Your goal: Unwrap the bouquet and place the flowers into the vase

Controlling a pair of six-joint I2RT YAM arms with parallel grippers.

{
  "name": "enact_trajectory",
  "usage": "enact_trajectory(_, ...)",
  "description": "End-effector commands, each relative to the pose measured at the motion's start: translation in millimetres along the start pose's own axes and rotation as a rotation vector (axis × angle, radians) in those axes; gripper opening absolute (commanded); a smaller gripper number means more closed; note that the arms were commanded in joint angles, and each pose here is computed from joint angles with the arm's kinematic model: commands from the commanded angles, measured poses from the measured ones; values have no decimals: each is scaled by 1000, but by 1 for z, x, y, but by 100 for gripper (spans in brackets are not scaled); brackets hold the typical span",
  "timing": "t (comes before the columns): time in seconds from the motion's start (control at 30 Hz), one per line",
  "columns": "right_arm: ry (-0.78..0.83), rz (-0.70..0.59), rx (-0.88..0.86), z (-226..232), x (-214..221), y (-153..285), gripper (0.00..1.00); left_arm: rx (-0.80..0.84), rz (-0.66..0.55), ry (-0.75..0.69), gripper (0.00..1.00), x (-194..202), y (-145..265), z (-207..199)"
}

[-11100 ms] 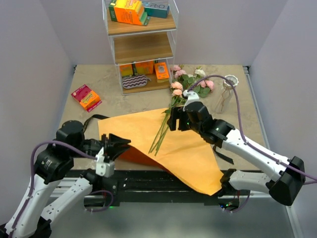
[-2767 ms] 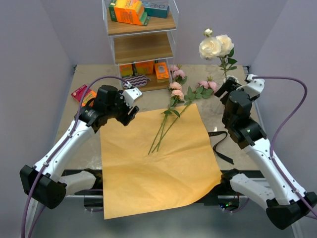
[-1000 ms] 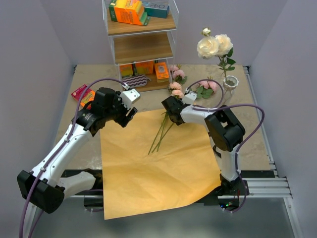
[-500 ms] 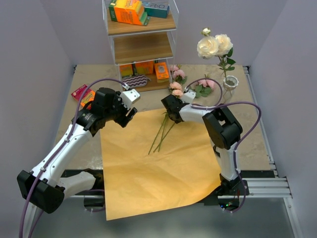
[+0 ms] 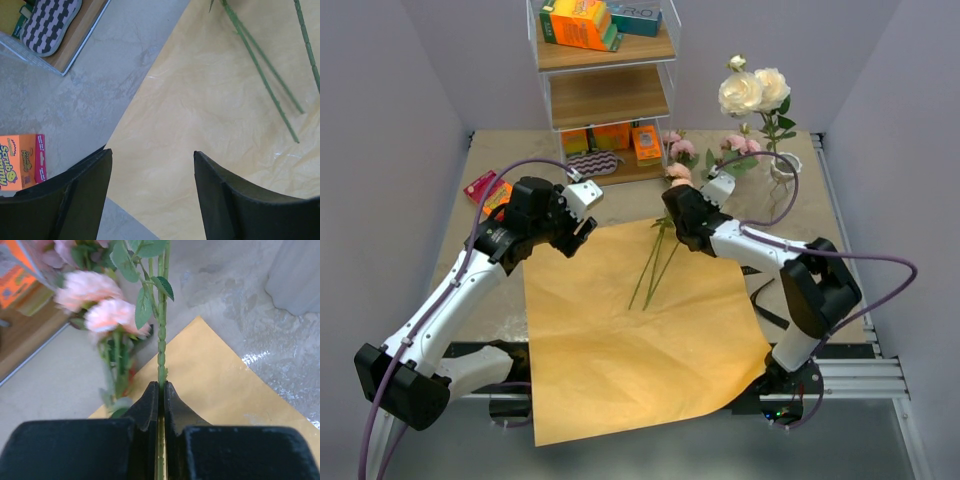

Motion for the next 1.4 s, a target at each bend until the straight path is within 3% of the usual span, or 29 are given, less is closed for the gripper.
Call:
enact_trajectory(0.0, 38, -58, -50, -11, -1, 23, 0, -6, -59, -12, 70, -10, 7, 3)
enact_trajectory(0.23, 140, -60, -171, -28, 18, 63, 0, 6, -58, -10, 70, -9, 5, 1)
enact_trajectory(0.33, 175, -102, -326, -25, 7, 88, 0, 7, -61, -6, 70, -9, 5, 1)
enact_trajectory(0.6, 281, -342, -833, -20, -65, 173, 0, 18, -68, 6, 70, -14, 5, 1)
enact_trajectory(0.73, 422, -464, -949, -23, -101, 202, 0, 17, -73, 9, 70, -19, 6, 2)
enact_trajectory(0.9, 430, -675, -1032, -31, -159, 243, 0, 17, -73, 9, 70, -21, 5, 3)
enact_trajectory(1.1, 270, -929, -883, -50, -250, 278, 0, 19, -72, 13, 70, -22, 3, 3)
enact_trajectory(1.27, 153, -1035, -491, -81, -287, 273, 0, 12, -78, 2, 70, -23, 4, 4)
enact_trajectory(1.3, 28, -1093, -444, -94, -298, 278, 0, 12, -78, 1, 70, -23, 4, 4)
enact_trajectory(1.37, 32, -1129, -321, -107, -301, 275, 0, 7, -82, -6, 70, -23, 4, 5)
Point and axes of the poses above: each gripper's point midway between its finger pads, its own y axis back along the fingers, its own z axis along the line the jaws close on, x = y × z, the point moved 9 cm from there along y, back along the fingers, and after that the axes turned 3 degrees about y, right-handed, at the moved point
